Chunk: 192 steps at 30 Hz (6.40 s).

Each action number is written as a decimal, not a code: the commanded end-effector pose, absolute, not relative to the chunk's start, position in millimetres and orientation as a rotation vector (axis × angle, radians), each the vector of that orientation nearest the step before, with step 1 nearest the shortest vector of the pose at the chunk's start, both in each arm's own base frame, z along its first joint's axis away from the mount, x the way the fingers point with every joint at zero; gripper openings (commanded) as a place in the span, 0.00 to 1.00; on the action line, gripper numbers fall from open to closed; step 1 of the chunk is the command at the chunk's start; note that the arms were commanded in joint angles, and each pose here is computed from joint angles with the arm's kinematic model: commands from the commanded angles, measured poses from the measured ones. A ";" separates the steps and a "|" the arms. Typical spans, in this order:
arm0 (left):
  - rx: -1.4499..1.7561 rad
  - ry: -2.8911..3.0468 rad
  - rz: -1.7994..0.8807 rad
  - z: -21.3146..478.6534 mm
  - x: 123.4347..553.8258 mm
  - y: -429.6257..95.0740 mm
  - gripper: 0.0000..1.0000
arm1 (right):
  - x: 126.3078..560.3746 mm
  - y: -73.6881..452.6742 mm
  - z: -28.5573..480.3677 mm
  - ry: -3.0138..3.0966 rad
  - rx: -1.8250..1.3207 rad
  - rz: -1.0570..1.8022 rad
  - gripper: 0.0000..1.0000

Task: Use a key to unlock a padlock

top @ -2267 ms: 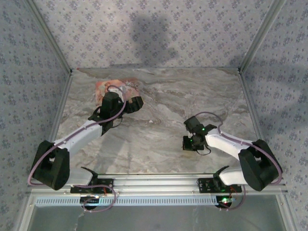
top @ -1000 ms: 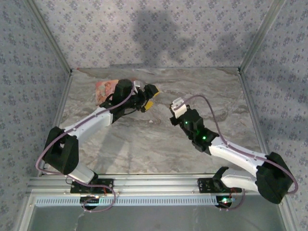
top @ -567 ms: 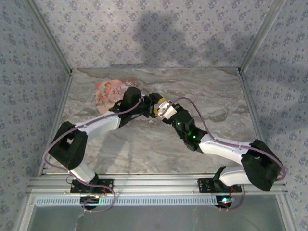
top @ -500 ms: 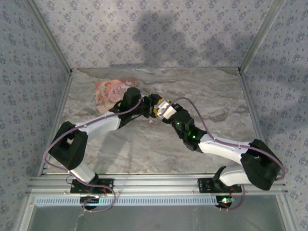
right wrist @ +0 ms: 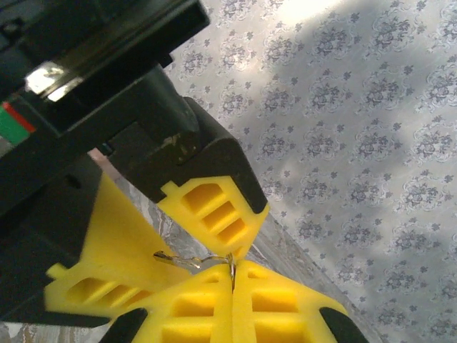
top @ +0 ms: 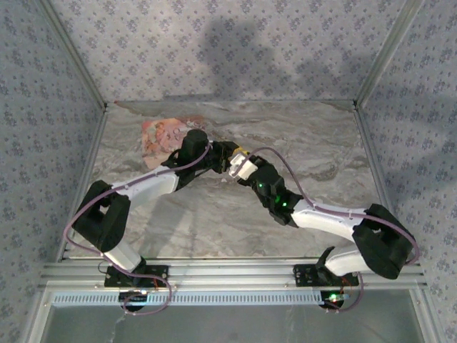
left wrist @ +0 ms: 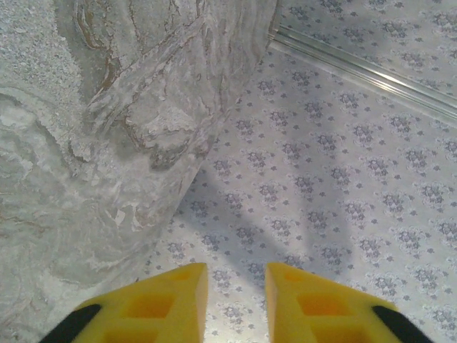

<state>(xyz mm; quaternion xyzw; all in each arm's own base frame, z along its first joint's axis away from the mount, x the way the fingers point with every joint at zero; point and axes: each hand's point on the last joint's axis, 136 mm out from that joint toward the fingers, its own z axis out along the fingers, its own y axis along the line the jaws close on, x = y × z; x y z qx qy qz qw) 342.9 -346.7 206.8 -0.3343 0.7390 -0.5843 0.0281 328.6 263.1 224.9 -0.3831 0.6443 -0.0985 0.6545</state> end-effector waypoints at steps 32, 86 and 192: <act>0.290 2.010 -1.351 289.7 341.0 -344.0 0.00 | 302.5 226.5 286.8 1.738 -0.490 1.407 0.71; 0.420 1.928 -1.410 307.6 323.0 -354.2 0.22 | 323.8 265.0 268.1 1.783 -0.478 1.544 0.01; 0.284 2.087 -0.977 137.8 337.3 -217.6 0.90 | 398.9 270.6 135.6 2.242 -0.194 1.209 0.01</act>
